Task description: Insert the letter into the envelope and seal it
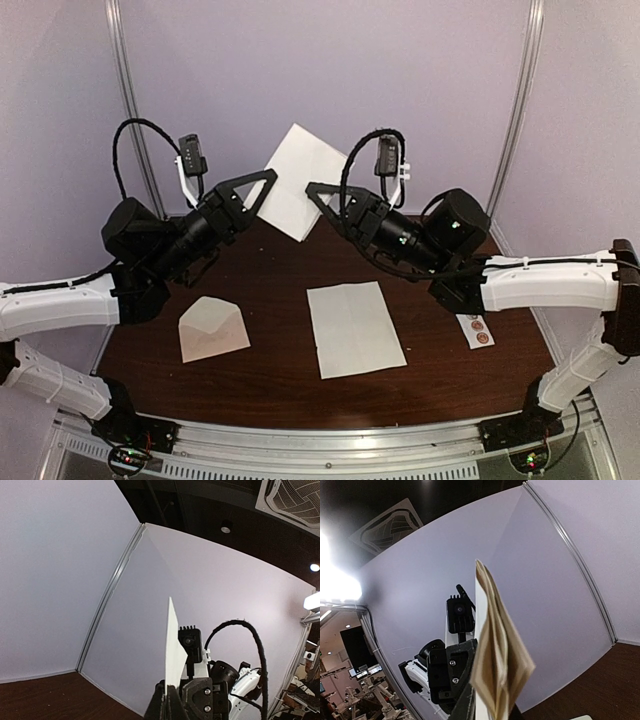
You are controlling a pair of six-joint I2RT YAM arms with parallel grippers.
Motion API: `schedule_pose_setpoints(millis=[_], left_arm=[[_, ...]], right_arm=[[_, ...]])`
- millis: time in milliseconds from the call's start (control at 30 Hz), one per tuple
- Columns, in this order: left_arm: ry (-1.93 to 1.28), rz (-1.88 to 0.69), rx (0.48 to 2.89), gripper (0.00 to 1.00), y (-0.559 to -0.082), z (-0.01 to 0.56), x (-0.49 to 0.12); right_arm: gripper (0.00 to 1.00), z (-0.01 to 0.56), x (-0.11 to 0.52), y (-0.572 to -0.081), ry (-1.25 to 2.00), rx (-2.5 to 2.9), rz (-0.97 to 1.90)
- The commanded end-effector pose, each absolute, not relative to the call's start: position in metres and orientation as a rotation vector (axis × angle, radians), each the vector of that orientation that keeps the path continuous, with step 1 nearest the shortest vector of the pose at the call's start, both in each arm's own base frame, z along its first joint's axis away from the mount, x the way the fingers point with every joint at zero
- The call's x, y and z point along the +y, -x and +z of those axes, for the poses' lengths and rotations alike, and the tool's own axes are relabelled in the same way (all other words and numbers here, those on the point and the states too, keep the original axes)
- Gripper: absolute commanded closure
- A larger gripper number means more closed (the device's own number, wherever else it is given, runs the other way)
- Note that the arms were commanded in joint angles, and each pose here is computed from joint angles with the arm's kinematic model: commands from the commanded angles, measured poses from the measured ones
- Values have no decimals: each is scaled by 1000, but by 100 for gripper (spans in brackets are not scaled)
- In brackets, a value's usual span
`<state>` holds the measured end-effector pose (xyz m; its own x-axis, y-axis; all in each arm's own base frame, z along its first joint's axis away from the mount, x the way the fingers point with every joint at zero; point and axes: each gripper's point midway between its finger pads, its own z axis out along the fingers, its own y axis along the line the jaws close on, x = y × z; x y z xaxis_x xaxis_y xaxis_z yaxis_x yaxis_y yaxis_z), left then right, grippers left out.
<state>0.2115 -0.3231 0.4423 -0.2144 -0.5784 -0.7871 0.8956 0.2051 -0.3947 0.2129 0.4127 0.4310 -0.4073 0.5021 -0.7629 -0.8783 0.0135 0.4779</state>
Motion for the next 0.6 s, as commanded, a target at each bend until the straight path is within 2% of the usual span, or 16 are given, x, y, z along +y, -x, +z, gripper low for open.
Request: schedule_pose_setpoints(millis=[0,67,200,267,400,500,567], left_arm=[[-353,-1433,1090,100,-208,448,-318],[-353,-1435,1103,100,-209,445,-319],[-369,-1418,1155,100,-212,435,-325],[-349,-1384,1240,87,-221,420,-327],[-207,-1190,1575,49,-256,357,-322],[-122,-1030,1804,34,-274,298,-310],[-66,-983,1912,29,-280,258,-298]], right_arm=[[91,448,406,-206,447,1116,1652],[100,447,404,-206,443,1109,1644],[100,446,394,-212,407,1130,1592],[100,442,386,-218,386,1169,1539],[100,418,365,-234,348,1317,1358],[100,382,346,-259,298,1508,1172],[100,357,333,-272,270,1610,1104]])
